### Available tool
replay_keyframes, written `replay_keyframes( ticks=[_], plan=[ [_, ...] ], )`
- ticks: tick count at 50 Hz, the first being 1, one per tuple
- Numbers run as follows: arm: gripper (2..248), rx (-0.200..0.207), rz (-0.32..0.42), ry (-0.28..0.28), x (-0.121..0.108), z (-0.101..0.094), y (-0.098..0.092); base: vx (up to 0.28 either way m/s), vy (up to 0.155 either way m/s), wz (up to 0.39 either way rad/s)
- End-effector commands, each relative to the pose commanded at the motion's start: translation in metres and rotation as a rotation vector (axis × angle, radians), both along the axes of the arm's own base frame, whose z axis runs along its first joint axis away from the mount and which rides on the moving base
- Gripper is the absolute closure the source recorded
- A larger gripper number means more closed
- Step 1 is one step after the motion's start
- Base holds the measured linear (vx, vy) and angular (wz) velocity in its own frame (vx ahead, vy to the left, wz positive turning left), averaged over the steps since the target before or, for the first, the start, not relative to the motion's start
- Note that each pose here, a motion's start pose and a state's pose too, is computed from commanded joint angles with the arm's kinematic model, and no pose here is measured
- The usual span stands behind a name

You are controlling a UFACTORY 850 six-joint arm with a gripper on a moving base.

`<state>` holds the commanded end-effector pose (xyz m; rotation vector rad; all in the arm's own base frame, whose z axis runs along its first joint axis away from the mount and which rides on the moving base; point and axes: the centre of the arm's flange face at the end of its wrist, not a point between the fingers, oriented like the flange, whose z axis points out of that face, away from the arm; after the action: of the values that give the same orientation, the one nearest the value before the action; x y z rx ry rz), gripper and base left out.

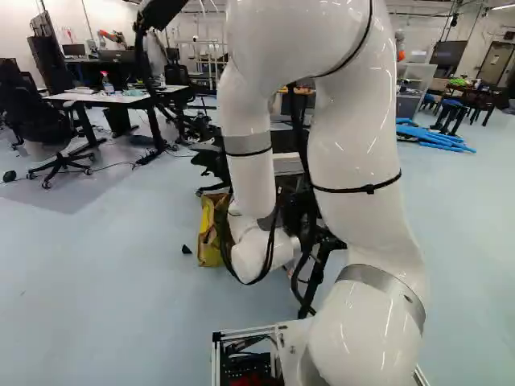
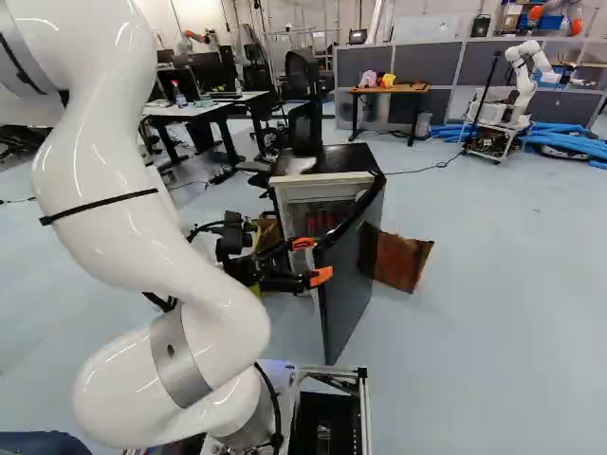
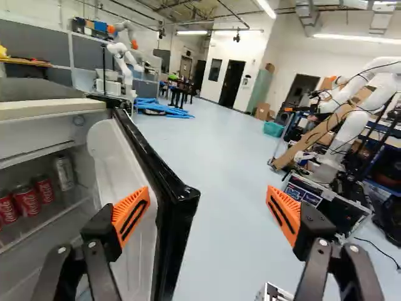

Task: Grab a drink from the fridge

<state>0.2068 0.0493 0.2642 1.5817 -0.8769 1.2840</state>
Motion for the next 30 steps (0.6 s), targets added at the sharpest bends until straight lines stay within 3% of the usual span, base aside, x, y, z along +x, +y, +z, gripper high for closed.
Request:
replay_keyframes(
  ticks=[30],
  plan=[
    [3,0.060,-0.357,-0.125,0.047,0.012,-0.036,0.000,0.000,0.000]
  ],
)
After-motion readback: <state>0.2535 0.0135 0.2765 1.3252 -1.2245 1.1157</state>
